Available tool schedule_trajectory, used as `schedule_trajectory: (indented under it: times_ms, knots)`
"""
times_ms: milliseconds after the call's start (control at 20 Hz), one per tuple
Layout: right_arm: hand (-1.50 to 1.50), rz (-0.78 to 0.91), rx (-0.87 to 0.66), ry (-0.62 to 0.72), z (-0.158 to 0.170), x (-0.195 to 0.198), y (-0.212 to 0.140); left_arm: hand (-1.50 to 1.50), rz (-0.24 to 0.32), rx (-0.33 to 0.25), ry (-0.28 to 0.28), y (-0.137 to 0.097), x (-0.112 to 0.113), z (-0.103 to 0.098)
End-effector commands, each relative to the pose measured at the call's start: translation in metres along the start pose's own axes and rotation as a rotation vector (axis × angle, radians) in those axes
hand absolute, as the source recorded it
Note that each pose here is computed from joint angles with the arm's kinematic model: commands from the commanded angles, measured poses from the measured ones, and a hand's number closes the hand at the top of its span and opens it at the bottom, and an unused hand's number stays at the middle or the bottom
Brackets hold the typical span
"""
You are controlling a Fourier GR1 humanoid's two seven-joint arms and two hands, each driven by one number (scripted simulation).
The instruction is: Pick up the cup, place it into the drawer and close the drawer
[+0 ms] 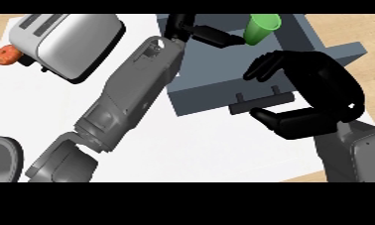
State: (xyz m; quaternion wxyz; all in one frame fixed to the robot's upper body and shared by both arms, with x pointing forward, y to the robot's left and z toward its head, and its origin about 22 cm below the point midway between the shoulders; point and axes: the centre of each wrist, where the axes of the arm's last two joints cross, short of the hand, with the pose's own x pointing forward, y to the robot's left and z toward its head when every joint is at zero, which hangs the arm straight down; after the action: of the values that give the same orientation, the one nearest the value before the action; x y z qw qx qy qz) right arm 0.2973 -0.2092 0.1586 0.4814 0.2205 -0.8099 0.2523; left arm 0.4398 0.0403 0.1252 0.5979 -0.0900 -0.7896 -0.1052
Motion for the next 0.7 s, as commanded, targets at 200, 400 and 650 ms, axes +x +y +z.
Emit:
schedule_trajectory:
  times_ms: [200,400,650]
  knots:
    - [1.5,0.158,0.375,0.286,0.01,-0.007,0.015,-1.5,0.102,0.104,-0.096,-0.002,0.011,-0.005]
    - [-1.5,0.287,0.317,0.406,0.021,-0.01,0.011,-1.5,0.096,0.152,-0.08,0.007,-0.011,0.005]
    - [-1.5,0.514,0.264,0.486,0.049,-0.025,0.016,-1.5,0.163,0.149,-0.098,0.011,-0.013,0.006]
